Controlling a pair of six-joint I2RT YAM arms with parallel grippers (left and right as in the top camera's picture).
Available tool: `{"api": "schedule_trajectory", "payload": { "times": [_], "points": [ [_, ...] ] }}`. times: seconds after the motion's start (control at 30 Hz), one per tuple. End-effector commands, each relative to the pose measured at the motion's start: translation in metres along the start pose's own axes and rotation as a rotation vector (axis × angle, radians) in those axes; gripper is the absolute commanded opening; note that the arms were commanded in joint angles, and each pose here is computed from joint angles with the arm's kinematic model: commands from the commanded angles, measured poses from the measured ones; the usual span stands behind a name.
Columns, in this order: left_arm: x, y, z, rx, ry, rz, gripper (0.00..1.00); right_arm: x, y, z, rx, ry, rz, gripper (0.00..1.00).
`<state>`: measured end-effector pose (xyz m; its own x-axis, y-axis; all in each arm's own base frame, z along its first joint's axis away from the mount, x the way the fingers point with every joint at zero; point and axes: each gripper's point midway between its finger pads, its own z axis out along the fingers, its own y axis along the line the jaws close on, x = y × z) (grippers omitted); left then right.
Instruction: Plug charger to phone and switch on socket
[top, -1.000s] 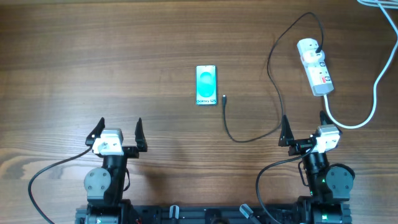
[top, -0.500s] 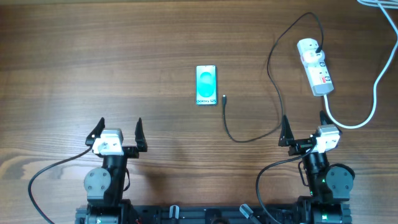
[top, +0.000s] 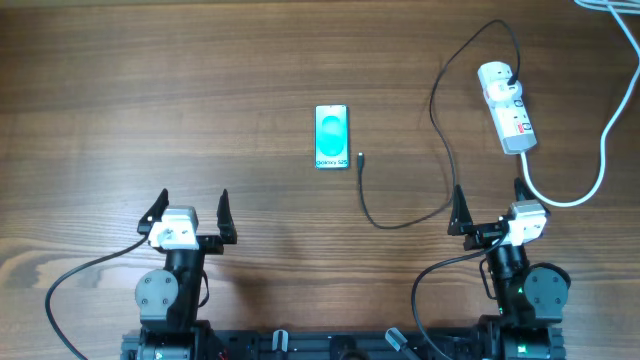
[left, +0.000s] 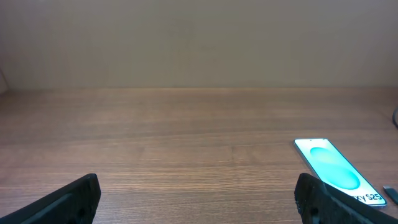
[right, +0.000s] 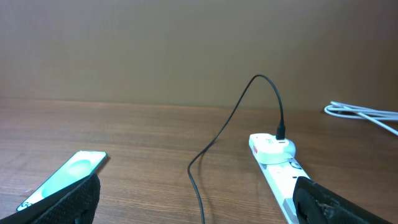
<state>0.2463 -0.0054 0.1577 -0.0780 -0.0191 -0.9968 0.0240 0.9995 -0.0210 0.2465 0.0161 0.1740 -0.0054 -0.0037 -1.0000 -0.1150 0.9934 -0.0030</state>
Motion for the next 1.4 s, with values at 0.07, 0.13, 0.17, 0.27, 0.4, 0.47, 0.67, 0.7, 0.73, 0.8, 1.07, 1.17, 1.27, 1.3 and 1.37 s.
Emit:
{"api": "schedule_trajectory", "payload": {
  "times": [0.07, 0.13, 0.17, 0.27, 0.4, 0.47, 0.67, 0.7, 0.73, 0.8, 1.07, 1.17, 1.27, 1.3, 1.37],
  "points": [
    [0.001, 0.002, 0.0, -0.008, -0.001, 0.016, 1.0, 0.0, -0.001, 0.0, 0.006, 0.0, 0.01, 1.0],
    [0.001, 0.001, 0.0, -0.006, -0.001, 0.015, 1.0, 0.0, -0.001, 0.0, 0.007, 0.0, 0.011, 1.0],
    [0.001, 0.0, 0.0, 0.0, -0.001, 0.015, 1.0, 0.0, -0.001, 0.0, 0.007, 0.0, 0.01, 1.0],
    [0.0, -0.018, -0.001, 0.107, -0.009, 0.015, 1.0, 0.0, -0.001, 0.0, 0.006, 0.0, 0.011, 1.0],
    [-0.006, -0.053, -0.009, 0.313, -0.033, 0.014, 1.0, 0.0, -0.001, 0.0, 0.006, 0.0, 0.01, 1.0],
    [-0.012, -0.067, -0.014, 0.401, -0.058, 0.021, 1.0, 0.0, -0.001, 0.0, 0.007, 0.0, 0.01, 1.0],
    [-0.087, -0.081, -0.038, 0.53, -0.309, -0.165, 1.0, 0.0, -0.001, 0.0, 0.006, -0.001, 0.01, 1.0],
    [-0.105, -0.082, -0.046, 0.542, -0.364, -0.174, 1.0, 0.0, -0.001, 0.0, 0.007, 0.0, 0.01, 1.0],
    [-0.123, -0.082, -0.054, 0.551, -0.406, -0.174, 1.0, 0.0, -0.001, 0.0, 0.006, 0.0, 0.01, 1.0],
    [-0.15, -0.083, -0.064, 0.556, -0.444, -0.164, 1.0, 0.0, -0.001, 0.0, 0.006, 0.0, 0.011, 1.0],
    [-0.221, -0.111, -0.02, 0.671, 0.104, -0.299, 1.0, 0.0, -0.001, 0.0, 0.006, 0.0, 0.01, 1.0],
    [-0.23, -0.143, -0.004, 0.914, 0.296, -0.378, 1.0, 0.0, -0.001, 0.0, 0.006, 0.0, 0.01, 1.0],
    [-0.23, -0.157, 0.022, 1.029, 0.395, -0.502, 1.0, 0.0, -0.001, 0.0, 0.006, 0.0, 0.01, 1.0],
    [-0.229, -0.161, 0.03, 1.039, 0.452, -0.562, 1.0, 0.0, -0.001, 0.0, 0.006, 0.0, 0.01, 1.0],
    [-0.22, -0.176, 0.045, 1.052, 0.567, -0.628, 1.0, 0.0, -0.001, 0.0, 0.007, 0.0, 0.01, 1.0]
  ]
}}
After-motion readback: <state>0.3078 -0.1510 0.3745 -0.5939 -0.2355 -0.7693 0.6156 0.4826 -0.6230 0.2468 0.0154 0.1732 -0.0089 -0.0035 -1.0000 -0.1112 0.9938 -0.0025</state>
